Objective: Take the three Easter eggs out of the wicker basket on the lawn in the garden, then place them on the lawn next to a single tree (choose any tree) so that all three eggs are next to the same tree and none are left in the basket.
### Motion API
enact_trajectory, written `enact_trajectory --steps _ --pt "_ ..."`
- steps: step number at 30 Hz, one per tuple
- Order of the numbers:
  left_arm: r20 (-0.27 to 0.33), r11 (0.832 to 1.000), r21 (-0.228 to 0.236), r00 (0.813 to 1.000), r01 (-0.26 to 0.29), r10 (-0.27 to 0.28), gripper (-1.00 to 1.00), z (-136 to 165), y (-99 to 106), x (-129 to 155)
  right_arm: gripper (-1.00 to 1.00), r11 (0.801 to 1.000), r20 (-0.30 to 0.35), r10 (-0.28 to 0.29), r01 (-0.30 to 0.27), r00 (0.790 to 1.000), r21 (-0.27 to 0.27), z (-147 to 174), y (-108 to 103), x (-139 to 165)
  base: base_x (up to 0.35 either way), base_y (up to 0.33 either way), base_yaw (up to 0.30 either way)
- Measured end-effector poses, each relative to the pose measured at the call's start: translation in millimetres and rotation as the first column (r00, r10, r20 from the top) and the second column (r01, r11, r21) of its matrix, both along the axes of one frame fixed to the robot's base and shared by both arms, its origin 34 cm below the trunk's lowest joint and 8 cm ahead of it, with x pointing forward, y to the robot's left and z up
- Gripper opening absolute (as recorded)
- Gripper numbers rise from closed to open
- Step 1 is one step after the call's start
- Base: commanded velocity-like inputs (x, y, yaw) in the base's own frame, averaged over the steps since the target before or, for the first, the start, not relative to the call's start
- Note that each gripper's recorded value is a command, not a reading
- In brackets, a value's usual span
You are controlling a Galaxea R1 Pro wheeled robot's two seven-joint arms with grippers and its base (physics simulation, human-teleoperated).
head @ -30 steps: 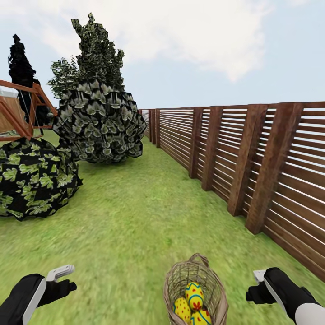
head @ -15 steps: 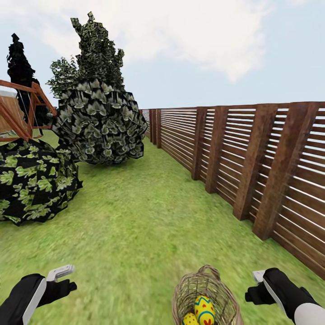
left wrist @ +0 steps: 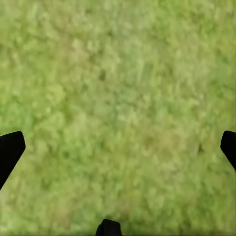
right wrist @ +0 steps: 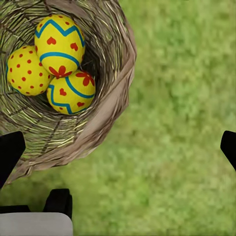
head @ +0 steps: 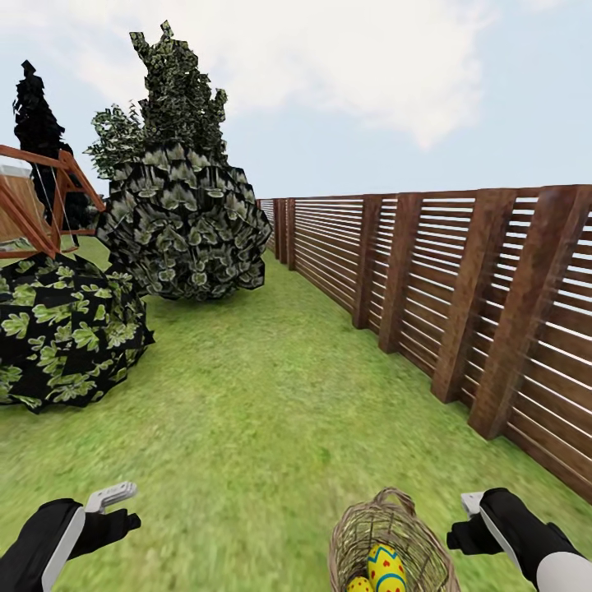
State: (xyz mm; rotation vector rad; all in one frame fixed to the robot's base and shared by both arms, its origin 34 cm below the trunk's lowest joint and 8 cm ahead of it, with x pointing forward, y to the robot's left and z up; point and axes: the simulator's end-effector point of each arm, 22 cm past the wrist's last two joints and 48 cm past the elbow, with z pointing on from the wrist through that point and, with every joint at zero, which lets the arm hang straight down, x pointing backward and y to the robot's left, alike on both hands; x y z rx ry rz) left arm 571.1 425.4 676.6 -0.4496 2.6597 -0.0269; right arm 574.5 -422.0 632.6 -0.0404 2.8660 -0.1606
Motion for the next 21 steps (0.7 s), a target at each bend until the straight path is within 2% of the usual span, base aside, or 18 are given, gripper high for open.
enact_trajectory --steps 9,15,21 --pt "0.000 1.000 -0.003 1.000 0.001 -0.001 1.00 -0.4 -1.0 0.0 1.00 1.000 0.005 -0.003 0.003 1.000 0.001 1.4 -1.7 1.2 0.000 0.000 0.000" --pt "-0.002 1.000 -0.017 1.000 0.008 -0.008 1.00 -3.9 -13.5 0.6 1.00 1.000 0.021 -0.013 0.012 1.000 0.006 4.1 -5.5 4.2 0.000 0.000 0.000" --pt "0.021 0.999 -0.032 1.000 0.017 -0.016 1.00 -7.0 -30.9 6.4 1.00 0.997 0.065 -0.072 0.070 0.995 0.041 13.6 -13.0 13.4 0.000 0.000 0.000"
